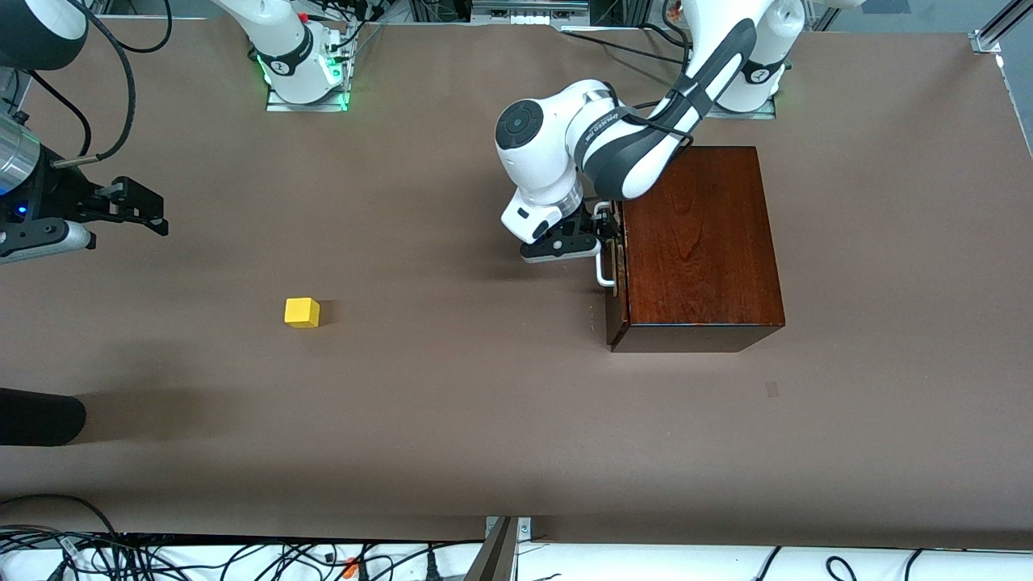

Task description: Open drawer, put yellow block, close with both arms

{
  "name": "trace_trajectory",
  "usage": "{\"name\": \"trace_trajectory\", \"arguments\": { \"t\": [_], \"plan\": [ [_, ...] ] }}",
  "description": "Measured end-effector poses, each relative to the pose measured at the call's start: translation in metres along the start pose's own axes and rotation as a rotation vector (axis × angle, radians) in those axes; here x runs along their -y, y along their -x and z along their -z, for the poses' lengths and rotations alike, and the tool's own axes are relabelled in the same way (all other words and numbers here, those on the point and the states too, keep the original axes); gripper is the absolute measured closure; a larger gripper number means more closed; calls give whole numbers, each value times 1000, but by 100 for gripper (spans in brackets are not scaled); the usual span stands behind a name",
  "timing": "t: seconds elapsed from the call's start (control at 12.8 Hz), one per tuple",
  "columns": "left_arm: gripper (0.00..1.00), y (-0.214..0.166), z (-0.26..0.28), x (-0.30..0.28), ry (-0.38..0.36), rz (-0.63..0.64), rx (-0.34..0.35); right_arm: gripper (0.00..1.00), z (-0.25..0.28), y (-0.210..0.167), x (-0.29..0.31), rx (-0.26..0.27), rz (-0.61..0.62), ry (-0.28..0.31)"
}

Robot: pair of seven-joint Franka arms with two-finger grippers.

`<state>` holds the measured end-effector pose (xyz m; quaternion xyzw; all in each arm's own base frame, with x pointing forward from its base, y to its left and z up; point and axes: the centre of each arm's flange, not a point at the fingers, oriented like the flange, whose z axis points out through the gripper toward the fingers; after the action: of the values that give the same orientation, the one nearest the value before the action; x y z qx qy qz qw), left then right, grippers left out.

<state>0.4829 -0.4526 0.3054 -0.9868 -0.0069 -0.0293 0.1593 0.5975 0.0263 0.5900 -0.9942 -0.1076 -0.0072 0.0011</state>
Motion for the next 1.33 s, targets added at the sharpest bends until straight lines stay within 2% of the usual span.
{"name": "trace_trajectory", "arguments": {
  "t": [0.63,1.02,1.18,1.33],
  "plan": [
    [0,3,-28,-7,-23,-13,40,0,-19,-15,4,-11,9,6],
    [0,9,-27,-13,-7,-15,63,0,-70,-34,3,59,15,2],
    [0,10,-27,-14,10,-1,94,0,-95,-47,-7,38,4,-5],
    [0,9,-26,-16,22,6,105,0,-128,-59,-16,42,5,-36]
  ]
}}
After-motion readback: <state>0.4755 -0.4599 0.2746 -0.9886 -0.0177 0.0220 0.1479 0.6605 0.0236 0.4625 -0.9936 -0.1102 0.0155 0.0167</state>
